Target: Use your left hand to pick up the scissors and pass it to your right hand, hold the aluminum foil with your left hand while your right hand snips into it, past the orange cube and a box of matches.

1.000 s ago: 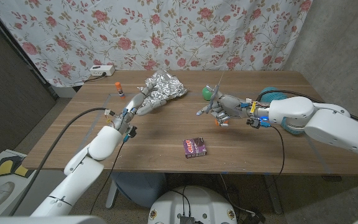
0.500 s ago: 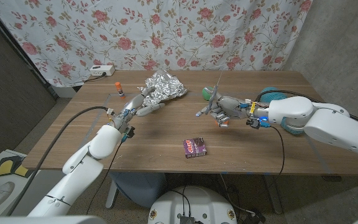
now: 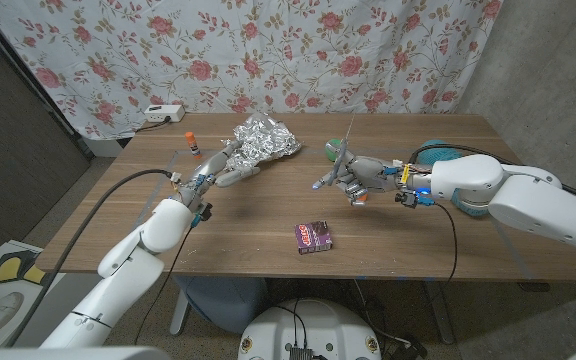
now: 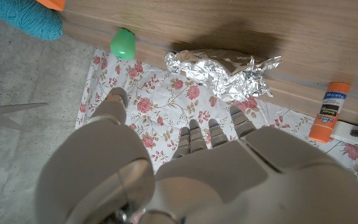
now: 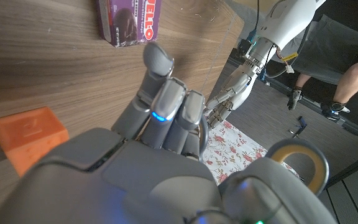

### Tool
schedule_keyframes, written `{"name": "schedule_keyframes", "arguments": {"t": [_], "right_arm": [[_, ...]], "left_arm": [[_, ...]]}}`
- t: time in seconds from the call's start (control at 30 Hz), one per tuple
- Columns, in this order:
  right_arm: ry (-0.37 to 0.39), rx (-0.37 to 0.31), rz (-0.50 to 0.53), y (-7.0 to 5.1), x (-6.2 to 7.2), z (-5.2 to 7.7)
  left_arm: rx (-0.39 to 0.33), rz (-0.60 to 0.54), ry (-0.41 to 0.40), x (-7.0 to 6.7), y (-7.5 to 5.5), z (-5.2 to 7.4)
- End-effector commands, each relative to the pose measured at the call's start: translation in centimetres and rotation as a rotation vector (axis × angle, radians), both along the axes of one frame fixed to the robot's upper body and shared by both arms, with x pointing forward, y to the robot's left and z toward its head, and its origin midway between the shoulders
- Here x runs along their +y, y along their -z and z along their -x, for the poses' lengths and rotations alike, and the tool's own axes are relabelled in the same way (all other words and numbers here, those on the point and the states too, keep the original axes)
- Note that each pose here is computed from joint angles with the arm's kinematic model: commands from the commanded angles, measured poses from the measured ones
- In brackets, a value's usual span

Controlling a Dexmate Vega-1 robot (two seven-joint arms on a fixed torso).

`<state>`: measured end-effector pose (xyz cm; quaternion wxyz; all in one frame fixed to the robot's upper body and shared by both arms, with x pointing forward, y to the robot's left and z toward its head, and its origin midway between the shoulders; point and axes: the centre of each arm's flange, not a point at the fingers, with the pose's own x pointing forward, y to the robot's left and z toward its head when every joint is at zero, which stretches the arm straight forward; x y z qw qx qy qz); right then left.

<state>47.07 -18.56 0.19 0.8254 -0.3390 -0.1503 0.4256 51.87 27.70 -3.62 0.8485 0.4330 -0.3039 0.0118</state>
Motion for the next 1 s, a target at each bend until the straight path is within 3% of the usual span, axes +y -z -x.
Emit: {"name": "schedule_keyframes", "arguments": {"t": [0.03,0.1,0.2,0.63,1.0], "right_arm": [[-0.017,0.001,0.012,0.1,0.4,0.3],[-0.014,0.004,0.014,0.1,0.4,0.3],[-0.013,0.005,0.014,0.1,0.5,0.3],[-0.001,0.011,0.012,0.2,0.2,0.4],[-0.003,0.022,-0.01,0.3,-0.4,0.2]], "left_arm": [[0.014,-0.017,-0.061,0.7,0.2,-0.4],[0.002,-0.035,-0.09,0.6,0.3,-0.4],[-0.121,-0.102,-0.194,-0.1,0.6,0.0],[-0.093,-0.109,-0.212,-0.1,1.2,-1.8],[-0.15,-0.188,-0.373,-0.5,1.1,-2.5]]}}
